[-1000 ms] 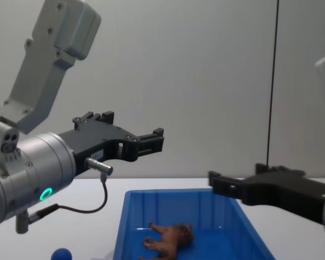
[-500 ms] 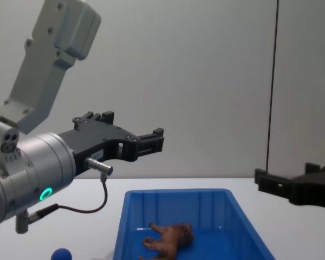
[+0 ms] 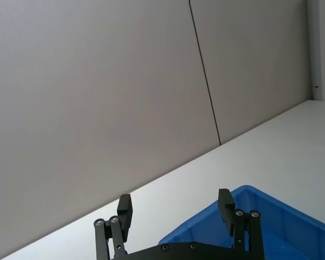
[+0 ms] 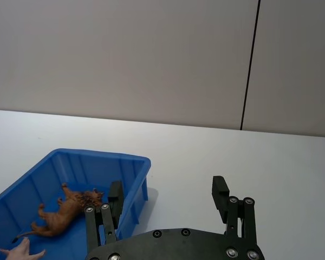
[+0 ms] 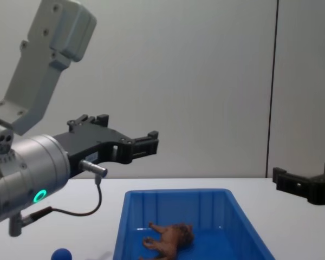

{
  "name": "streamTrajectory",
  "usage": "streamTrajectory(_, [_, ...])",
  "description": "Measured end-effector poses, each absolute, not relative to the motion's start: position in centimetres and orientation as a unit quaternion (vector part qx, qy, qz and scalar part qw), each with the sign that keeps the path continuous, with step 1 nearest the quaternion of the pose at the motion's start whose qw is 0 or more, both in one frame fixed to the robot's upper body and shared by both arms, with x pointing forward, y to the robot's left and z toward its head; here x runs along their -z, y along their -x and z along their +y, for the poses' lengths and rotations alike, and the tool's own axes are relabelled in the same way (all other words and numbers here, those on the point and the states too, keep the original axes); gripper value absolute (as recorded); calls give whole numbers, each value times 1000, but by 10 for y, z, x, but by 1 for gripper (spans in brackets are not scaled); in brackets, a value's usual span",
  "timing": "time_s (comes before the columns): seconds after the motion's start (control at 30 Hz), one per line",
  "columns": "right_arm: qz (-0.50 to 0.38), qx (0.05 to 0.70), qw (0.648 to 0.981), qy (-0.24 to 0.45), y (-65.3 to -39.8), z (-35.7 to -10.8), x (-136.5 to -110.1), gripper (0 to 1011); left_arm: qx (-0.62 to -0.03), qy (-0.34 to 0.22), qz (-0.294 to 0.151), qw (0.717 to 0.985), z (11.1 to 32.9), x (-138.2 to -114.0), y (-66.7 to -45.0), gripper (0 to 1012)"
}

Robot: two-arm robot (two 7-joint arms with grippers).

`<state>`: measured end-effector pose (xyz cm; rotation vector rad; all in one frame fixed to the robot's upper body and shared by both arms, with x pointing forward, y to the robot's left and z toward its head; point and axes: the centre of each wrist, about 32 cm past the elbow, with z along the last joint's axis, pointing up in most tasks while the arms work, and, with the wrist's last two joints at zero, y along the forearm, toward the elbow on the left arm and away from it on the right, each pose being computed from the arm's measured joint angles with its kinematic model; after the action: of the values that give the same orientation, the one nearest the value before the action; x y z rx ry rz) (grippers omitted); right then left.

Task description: Pick up the two dolls from the table and place them into the box.

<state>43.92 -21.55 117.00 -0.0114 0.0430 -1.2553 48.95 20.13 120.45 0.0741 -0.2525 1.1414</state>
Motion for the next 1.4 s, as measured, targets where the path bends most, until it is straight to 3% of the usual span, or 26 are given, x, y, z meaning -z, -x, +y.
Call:
streamTrajectory(0.67, [20, 594, 804, 4, -436, -219, -1170, 1001, -585, -79, -45, 806, 225, -1203, -474, 1001])
streamTrajectory(1.4, [19, 596, 803, 4, -435, -220, -1170, 1001, -594, -140, 37, 791, 244, -1186, -468, 1001])
